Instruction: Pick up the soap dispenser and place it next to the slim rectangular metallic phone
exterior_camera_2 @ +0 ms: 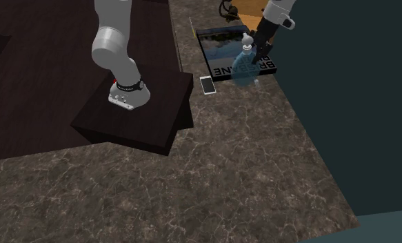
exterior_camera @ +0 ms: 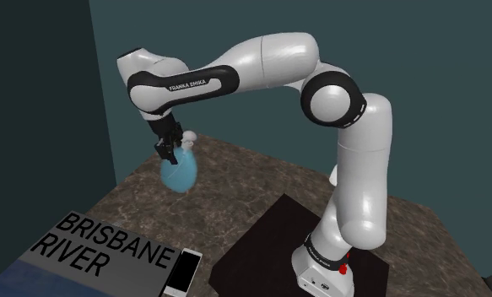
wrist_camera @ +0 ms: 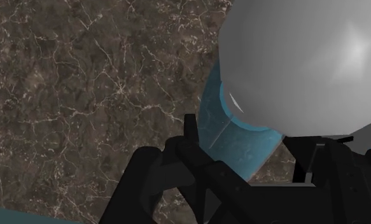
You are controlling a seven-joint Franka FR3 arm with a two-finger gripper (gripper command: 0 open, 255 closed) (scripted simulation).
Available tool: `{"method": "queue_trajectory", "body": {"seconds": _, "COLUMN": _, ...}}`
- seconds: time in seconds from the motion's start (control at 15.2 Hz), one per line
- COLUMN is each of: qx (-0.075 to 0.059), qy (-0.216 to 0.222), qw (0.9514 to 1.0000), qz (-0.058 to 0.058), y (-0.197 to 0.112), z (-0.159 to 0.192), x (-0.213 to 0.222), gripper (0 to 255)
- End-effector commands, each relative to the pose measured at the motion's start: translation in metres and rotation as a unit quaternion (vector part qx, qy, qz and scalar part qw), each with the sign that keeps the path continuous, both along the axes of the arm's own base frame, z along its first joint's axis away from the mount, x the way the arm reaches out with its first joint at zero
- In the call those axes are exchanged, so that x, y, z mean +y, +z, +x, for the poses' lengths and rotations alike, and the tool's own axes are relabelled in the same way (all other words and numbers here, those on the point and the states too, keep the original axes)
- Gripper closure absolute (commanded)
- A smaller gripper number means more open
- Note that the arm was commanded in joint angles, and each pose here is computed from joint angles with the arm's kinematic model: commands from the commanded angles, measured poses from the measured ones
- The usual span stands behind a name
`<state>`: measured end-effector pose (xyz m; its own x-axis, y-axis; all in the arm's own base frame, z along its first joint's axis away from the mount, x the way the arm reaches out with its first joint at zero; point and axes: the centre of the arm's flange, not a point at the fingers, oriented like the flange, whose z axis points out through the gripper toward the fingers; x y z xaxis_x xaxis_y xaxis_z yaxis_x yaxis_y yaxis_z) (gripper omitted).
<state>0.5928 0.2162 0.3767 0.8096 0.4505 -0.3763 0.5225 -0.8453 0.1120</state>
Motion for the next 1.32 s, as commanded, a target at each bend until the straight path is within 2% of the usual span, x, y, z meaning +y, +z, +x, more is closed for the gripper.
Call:
{"method": "queue_trajectory", "body": {"seconds": 0.0, "qx": 0.000, "qy": 0.000, "qw": 1.0000, "qz": 0.000, "y": -0.010, "z": 0.000, "x": 0.001, "gripper": 255}}
{"method": "queue_trajectory", "body": {"seconds": 1.25, "qx": 0.000, "qy": 0.000, "qw": 1.0000, "qz": 0.000, "y": -0.111, "z": 0.000, "x": 0.001, "gripper": 255}}
